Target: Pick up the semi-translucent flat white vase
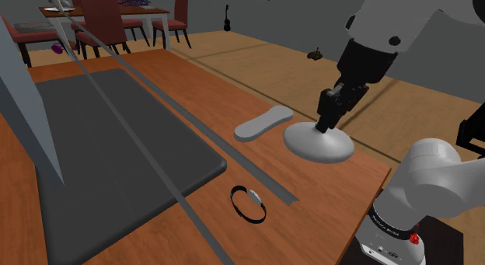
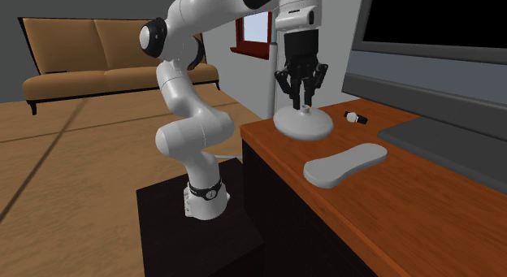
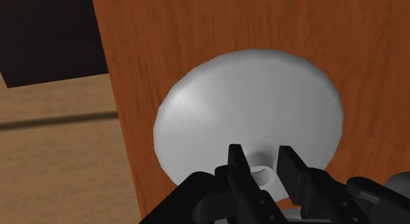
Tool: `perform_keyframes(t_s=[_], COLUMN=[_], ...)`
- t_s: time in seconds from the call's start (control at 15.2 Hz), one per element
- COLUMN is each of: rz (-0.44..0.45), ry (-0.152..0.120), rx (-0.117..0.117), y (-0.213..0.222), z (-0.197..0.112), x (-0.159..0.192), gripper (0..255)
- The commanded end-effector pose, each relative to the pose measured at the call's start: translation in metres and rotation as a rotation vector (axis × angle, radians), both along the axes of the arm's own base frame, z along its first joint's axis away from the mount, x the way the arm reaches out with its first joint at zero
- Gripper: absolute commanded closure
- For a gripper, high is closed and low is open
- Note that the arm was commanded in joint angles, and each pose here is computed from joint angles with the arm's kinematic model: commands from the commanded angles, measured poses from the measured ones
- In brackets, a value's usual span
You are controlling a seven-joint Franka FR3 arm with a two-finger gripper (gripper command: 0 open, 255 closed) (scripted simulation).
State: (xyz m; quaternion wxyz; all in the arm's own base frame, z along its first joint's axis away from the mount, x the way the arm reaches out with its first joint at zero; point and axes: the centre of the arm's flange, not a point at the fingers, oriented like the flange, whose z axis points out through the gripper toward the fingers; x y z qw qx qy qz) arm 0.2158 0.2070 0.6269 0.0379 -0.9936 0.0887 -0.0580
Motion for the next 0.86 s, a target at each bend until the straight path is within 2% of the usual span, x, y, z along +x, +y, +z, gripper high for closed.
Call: perform_keyframes(t_s=[0.0,0.66,0.79], rz=[0.000,0.000,0.000], ry=[0.000,0.000,0.000], rx=[0.000,0.000,0.000], y=[0.000,0.000,0.000], z=[0.009,0.062,0.063], x=[-0.001,-0.001,-0.001], gripper=[255,255,255])
